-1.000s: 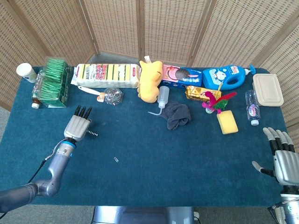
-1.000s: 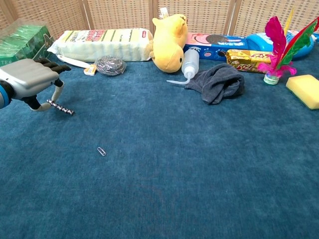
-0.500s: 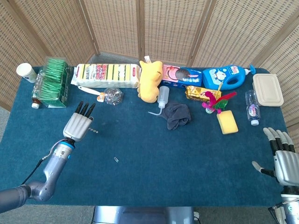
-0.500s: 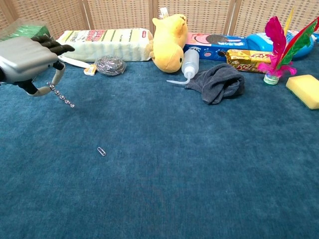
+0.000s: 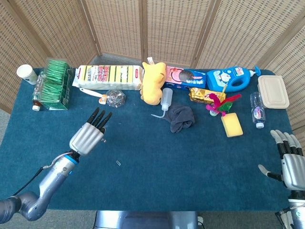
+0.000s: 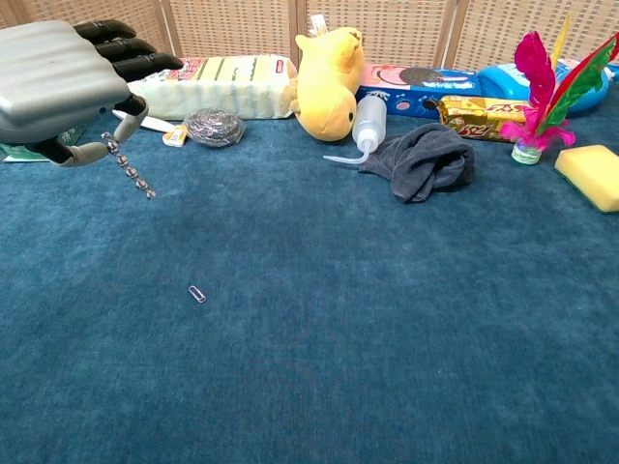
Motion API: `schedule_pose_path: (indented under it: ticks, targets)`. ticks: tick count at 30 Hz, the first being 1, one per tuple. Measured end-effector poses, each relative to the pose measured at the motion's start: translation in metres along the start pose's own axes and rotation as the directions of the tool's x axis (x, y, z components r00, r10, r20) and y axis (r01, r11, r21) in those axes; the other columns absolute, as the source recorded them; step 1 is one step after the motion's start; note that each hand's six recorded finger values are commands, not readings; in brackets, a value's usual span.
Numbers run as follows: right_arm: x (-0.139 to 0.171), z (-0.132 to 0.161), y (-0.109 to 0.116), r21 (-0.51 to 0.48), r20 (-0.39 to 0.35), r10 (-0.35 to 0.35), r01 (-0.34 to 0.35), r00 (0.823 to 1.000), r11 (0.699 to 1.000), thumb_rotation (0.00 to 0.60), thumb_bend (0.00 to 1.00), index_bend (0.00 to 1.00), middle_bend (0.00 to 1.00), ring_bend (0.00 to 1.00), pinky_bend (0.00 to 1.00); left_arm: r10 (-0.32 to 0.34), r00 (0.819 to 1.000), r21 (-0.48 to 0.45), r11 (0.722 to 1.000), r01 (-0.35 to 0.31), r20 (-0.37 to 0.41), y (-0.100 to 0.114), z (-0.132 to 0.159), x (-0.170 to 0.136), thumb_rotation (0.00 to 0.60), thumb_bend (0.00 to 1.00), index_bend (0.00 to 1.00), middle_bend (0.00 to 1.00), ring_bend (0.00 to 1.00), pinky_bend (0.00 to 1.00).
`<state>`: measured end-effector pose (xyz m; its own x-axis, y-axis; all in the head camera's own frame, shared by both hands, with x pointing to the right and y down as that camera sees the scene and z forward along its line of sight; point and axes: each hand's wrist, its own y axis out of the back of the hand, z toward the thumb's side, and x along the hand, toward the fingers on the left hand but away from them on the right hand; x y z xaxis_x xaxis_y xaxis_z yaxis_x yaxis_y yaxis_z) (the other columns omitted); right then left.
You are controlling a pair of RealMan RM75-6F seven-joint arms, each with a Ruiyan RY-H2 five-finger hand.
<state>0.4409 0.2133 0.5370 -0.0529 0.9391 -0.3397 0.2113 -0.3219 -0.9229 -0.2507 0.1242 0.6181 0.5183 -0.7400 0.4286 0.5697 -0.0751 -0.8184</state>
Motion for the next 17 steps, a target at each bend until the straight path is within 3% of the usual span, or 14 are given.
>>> schedule_pose_path:
  ticks: [8, 12, 17]
  targets:
    - [0.001, 0.0, 0.003, -0.009, -0.001, -0.006, 0.006, 1.0, 1.0, 0.6, 0.0, 0.0, 0.0, 0.0, 0.0, 0.043, 0.993, 0.091, 0.994, -0.053, 0.111, 0.024, 0.022, -0.014, 0.6, 0.69, 0.53, 0.0, 0.0, 0.0]
    - [0.001, 0.0, 0.005, -0.014, -0.003, -0.009, 0.009, 1.0, 1.0, 0.6, 0.0, 0.0, 0.0, 0.0, 0.0, 0.033, 0.982, 0.17, 0.983, -0.065, 0.184, 0.023, 0.033, -0.022, 0.6, 0.69, 0.53, 0.0, 0.0, 0.0]
    - [0.001, -0.001, 0.006, -0.021, -0.001, -0.011, 0.011, 1.0, 1.0, 0.6, 0.0, 0.0, 0.0, 0.0, 0.0, 0.026, 0.976, 0.21, 0.975, -0.072, 0.217, 0.022, 0.039, -0.027, 0.6, 0.69, 0.53, 0.0, 0.0, 0.0]
